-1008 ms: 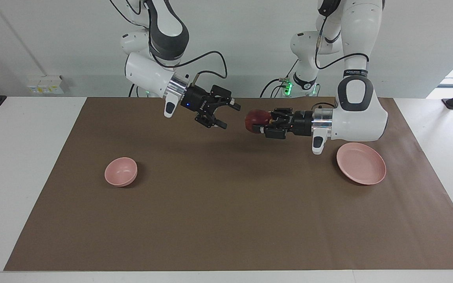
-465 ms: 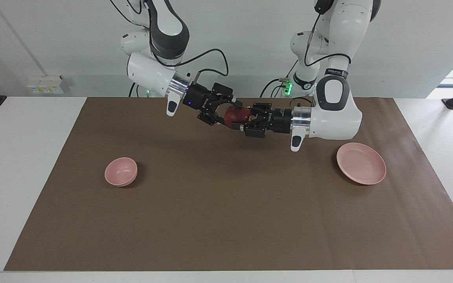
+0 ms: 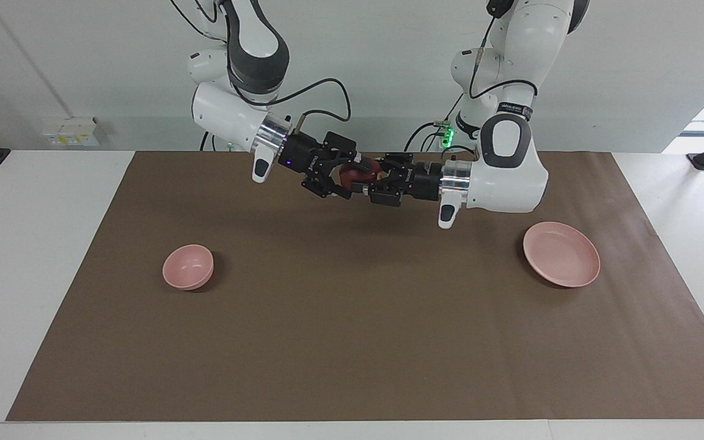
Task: Move apple from plate to bowl
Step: 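Close the right gripper on the apple held by the left gripper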
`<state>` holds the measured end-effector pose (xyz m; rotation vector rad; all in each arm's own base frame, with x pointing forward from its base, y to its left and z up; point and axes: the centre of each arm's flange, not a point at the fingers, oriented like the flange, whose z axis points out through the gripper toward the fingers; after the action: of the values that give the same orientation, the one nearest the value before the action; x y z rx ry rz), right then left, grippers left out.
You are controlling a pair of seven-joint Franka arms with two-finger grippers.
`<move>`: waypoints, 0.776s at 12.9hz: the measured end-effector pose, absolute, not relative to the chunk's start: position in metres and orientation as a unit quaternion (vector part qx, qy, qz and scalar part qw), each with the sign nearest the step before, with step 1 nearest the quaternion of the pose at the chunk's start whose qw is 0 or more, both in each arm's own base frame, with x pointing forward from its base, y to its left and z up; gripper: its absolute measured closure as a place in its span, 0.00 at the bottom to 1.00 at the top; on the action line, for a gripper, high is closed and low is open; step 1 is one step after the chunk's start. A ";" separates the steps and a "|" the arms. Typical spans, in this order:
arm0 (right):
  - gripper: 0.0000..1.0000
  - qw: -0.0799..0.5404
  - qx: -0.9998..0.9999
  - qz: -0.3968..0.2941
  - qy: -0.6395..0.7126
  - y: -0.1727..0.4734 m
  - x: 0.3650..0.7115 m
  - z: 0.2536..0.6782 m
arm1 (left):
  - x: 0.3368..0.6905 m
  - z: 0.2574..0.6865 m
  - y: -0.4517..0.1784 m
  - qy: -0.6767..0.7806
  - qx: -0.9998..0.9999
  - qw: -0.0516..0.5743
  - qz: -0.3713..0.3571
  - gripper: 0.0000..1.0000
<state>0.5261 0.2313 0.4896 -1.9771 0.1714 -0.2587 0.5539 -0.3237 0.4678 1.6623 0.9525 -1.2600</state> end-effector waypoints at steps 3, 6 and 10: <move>0.00 0.540 -0.832 -0.110 0.073 0.230 0.527 0.490 | 0.551 0.468 -0.329 0.376 0.659 0.412 -0.505 0.22; 0.00 0.540 -0.832 -0.110 0.073 0.230 0.527 0.490 | 0.552 0.468 -0.328 0.378 0.657 0.414 -0.504 0.22; 0.00 0.540 -0.832 -0.109 0.073 0.230 0.527 0.490 | 0.555 0.468 -0.326 0.382 0.654 0.418 -0.501 0.22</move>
<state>0.5266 0.2302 0.4896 -1.9770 0.1735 -0.2598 0.5546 -0.3264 0.4685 1.6410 0.9592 -1.2562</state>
